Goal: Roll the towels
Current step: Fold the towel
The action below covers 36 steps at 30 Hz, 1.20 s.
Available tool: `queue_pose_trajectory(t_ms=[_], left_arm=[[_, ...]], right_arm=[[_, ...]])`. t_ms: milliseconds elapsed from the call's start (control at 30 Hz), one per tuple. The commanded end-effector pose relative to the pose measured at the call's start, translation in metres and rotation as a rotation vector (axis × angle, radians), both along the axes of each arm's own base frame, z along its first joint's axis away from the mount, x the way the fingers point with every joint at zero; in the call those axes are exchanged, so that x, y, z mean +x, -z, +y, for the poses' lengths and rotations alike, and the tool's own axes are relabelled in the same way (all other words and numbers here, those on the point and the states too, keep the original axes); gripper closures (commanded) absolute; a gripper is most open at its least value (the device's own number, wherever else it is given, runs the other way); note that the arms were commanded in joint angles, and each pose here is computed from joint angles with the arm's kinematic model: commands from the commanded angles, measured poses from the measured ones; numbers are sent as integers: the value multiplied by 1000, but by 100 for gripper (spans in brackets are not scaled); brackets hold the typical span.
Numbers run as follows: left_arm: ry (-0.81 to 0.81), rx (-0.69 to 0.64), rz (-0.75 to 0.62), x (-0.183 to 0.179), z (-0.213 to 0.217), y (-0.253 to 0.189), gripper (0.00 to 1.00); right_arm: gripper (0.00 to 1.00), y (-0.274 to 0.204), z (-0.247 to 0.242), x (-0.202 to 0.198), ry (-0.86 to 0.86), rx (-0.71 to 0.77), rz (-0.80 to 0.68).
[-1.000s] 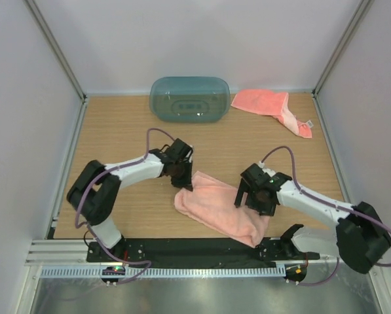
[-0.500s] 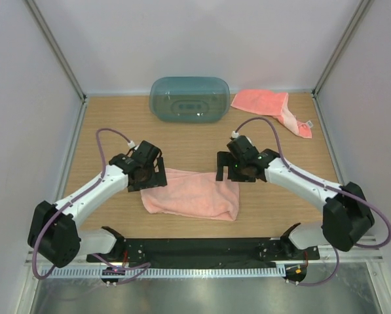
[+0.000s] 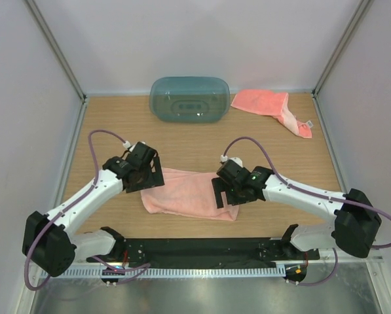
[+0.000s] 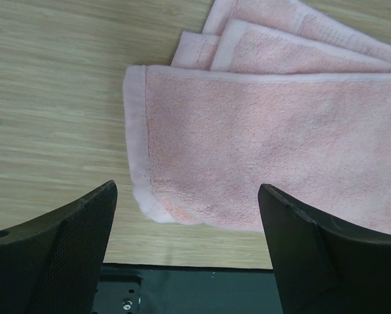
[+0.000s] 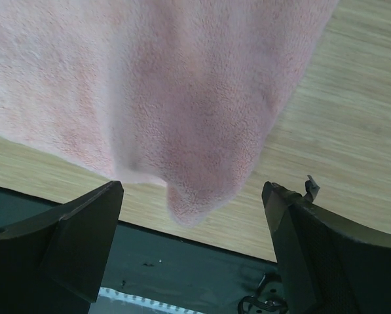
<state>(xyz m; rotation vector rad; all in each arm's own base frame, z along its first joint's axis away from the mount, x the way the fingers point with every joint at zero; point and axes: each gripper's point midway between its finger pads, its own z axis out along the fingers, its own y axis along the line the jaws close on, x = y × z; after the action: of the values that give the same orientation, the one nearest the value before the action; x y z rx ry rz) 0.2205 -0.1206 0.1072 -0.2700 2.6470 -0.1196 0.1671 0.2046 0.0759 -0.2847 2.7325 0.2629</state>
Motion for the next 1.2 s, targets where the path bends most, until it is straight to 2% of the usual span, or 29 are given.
queue_pose_trajectory(t_ms=[0,133,167,267,333,367,400,433,467,500,533,567,600,700,767,800,867,900,933,1000,1167], left_arm=[[-32,11,21,-8,7,10,12],[-28,-35,23,-6,-2,19,18],[-25,-38,29,-6,-4,21,19],[-10,-67,37,-4,-12,29,26],[1,-79,36,-2,-15,32,40],[9,-92,27,1,-19,32,47],[12,-95,22,3,-20,32,61],[22,-103,11,6,-23,30,68],[31,-109,0,10,-25,27,73],[39,-111,-7,12,-27,25,83],[56,-107,-9,14,-28,23,87],[64,-110,-16,17,-30,20,91],[76,-122,-19,21,-35,14,99],[115,-159,-50,32,-48,-4,99],[144,-170,-48,34,-53,-10,93],[139,-159,-51,35,-51,-13,76],[82,-77,-51,38,-35,-14,56],[43,-51,-43,37,-28,-11,41],[16,-24,-28,32,-20,-5,37],[-12,-43,-11,26,-20,5,33],[-7,-108,85,10,-32,46,34]], right_arm=[[4,3,-14,-2,41,-66,-27],[18,6,-16,-2,43,-65,-33],[28,9,-15,-3,38,-68,-28],[49,15,-11,-4,22,-53,-14],[59,18,-9,-5,16,-44,-12],[69,19,-9,-5,16,-40,-15],[73,20,-9,-5,15,-39,-13],[83,20,-9,-5,16,-39,-15],[88,20,-10,-5,18,-39,-17],[91,19,-9,-5,18,-36,-19],[98,16,-12,-5,24,-40,-27],[99,13,-15,-4,34,-48,-37],[99,10,-19,-4,50,-57,-44],[99,-5,-42,-2,111,-117,-95],[99,-15,-51,-4,172,-102,-113],[99,-18,-56,-4,216,-107,-120],[99,-20,-69,-9,323,-129,-107],[99,-20,-72,-10,343,-130,-108],[99,-14,-76,-13,361,-132,-97],[99,-7,-72,-19,379,-99,-69],[99,15,-64,-29,359,-68,-8]])
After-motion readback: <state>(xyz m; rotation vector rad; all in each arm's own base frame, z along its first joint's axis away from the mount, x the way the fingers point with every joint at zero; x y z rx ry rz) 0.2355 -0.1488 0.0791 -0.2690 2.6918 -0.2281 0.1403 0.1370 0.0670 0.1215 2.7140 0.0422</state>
